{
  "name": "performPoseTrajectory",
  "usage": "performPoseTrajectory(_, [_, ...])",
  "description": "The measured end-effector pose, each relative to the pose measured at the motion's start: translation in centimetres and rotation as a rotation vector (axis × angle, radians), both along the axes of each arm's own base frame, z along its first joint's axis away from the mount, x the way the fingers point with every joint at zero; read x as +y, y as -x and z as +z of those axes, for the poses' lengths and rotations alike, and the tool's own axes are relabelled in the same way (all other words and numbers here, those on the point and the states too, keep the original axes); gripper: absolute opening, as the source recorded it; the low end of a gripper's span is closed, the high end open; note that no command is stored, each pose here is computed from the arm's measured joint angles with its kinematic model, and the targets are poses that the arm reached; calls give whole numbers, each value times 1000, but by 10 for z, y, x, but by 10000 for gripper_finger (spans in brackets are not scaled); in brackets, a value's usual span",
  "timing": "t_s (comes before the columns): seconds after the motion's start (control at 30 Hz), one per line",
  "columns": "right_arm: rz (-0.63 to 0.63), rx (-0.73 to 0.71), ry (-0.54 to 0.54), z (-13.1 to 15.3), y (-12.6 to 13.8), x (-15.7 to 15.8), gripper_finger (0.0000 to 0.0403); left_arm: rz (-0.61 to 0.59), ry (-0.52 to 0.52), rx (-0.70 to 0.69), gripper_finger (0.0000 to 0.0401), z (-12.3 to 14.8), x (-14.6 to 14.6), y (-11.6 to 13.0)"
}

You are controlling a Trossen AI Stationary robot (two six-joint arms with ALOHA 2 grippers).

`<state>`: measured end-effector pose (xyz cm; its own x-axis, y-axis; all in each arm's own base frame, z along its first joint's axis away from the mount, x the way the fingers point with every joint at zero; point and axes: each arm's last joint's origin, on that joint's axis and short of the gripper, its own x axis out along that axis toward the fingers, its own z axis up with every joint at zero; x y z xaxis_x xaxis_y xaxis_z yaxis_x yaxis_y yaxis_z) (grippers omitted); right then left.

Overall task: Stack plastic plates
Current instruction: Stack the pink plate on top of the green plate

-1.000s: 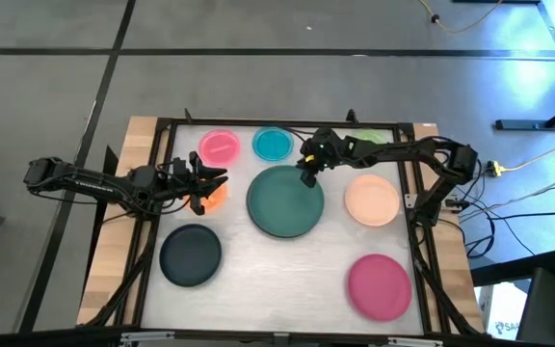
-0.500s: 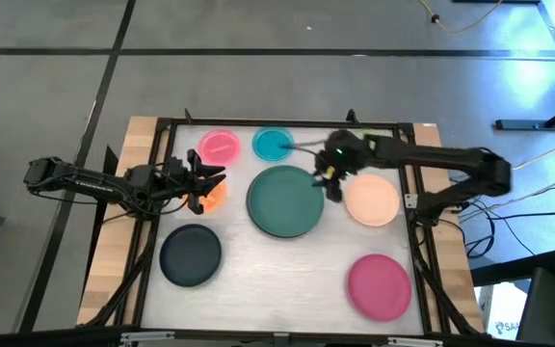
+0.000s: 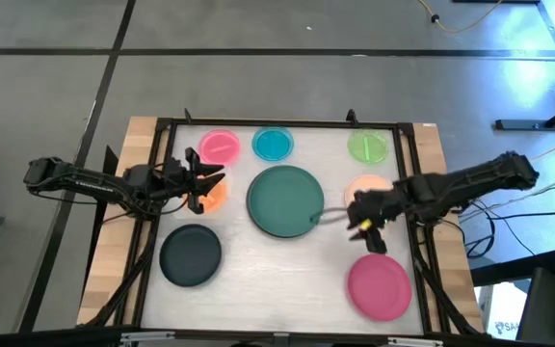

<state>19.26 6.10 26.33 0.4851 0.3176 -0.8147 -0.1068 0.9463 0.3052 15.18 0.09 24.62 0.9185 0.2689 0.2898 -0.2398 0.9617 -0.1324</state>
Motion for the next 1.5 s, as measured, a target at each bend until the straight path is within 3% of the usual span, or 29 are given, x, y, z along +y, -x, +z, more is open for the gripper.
performPoseTrajectory(0.27, [-24, 196, -27, -42, 22, 27, 145, 15, -21, -19, 105, 2, 1, 1])
performPoseTrajectory(0.57, [-95, 322, 4, -73, 42, 33, 145, 37, -14, -11, 105, 1, 5, 0])
performPoseTrajectory(0.93, [-93, 273, -8, -105, 47, 31, 145, 41, -11, -3, 105, 0, 5, -1])
performPoseTrajectory(1.07, [-76, 237, -63, -116, 48, 31, 143, 41, -11, -3, 105, 0, 5, -1])
performPoseTrajectory(1.2, [-66, 215, -84, -118, 47, 32, 116, 42, -11, 4, 105, -1, 5, -2])
performPoseTrajectory(1.43, [-40, 207, -69, -118, 47, 32, 14, 42, -11, 3, 105, -1, 5, -2])
performPoseTrajectory(1.5, [-41, 205, -71, -118, 47, 32, 7, 43, -11, 4, 105, -1, 5, -2])
